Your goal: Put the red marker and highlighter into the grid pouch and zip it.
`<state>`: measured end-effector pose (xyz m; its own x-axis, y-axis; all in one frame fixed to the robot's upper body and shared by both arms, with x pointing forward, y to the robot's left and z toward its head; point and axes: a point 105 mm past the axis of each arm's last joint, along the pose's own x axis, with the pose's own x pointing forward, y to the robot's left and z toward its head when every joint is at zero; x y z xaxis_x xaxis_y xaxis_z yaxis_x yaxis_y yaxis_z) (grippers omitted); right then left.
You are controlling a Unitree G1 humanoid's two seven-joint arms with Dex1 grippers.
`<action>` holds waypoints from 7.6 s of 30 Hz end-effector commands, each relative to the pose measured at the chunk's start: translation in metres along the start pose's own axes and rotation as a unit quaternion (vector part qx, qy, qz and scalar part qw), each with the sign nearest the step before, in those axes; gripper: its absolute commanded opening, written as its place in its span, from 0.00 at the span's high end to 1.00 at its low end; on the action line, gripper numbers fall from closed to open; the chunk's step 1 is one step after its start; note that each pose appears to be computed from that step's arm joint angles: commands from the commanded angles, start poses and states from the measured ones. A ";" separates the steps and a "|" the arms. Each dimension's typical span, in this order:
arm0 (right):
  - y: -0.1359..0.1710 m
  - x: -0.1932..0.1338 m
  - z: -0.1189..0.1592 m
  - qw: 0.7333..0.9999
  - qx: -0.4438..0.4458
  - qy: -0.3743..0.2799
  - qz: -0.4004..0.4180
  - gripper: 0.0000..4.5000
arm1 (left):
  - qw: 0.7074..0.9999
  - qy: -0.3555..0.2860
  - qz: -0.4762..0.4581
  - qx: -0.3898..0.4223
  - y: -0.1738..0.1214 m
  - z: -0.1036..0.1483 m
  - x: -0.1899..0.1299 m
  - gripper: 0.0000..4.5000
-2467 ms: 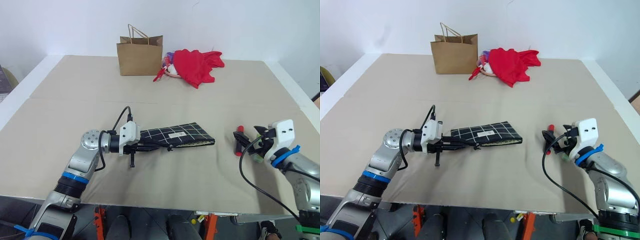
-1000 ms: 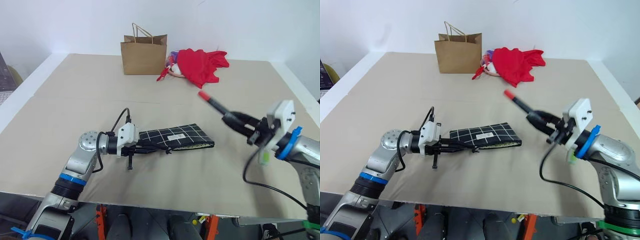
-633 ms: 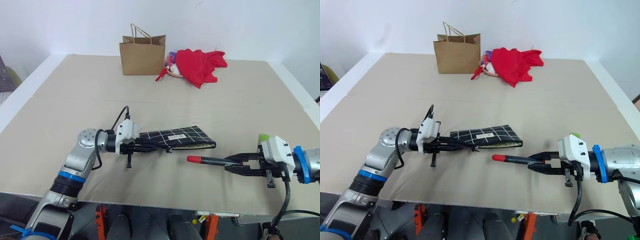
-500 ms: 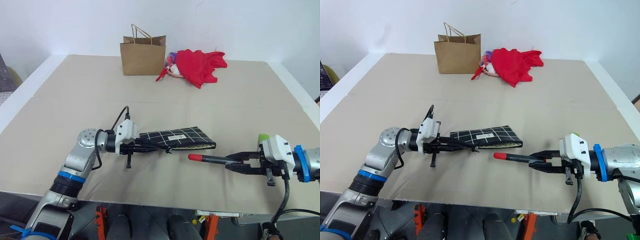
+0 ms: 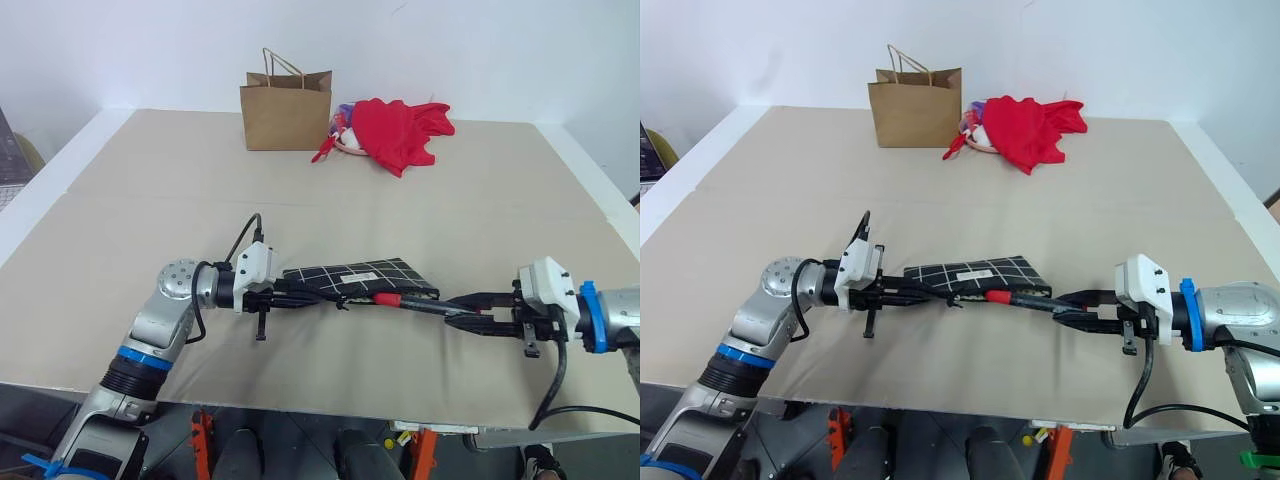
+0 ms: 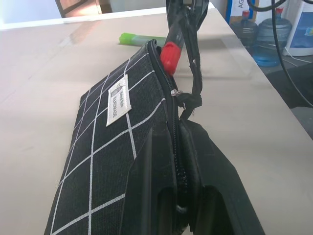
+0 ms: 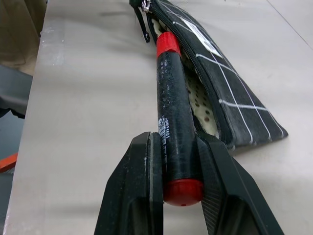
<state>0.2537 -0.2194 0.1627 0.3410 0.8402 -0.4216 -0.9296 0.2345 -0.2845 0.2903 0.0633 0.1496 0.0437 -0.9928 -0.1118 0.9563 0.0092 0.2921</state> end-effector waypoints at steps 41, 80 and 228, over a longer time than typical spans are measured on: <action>-0.054 -0.093 -0.042 0.812 0.198 -0.039 -0.548 0.01 | 1.000 -0.008 0.008 0.020 0.002 0.004 0.008 1.00; 0.008 -0.014 0.036 0.999 0.024 -0.034 0.001 0.76 | 1.000 -0.002 0.001 0.029 0.004 0.005 0.009 1.00; -0.035 -0.027 -0.025 0.947 0.178 -0.111 -0.242 0.01 | 0.943 0.079 0.319 -0.053 0.067 -0.018 -0.089 0.00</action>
<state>0.2803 -0.2484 0.1513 0.6819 0.7147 -0.1556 -0.7257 0.6876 -0.0226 0.3533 0.1432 0.1474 0.5967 -0.7931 -0.1221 0.7972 0.5687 0.2027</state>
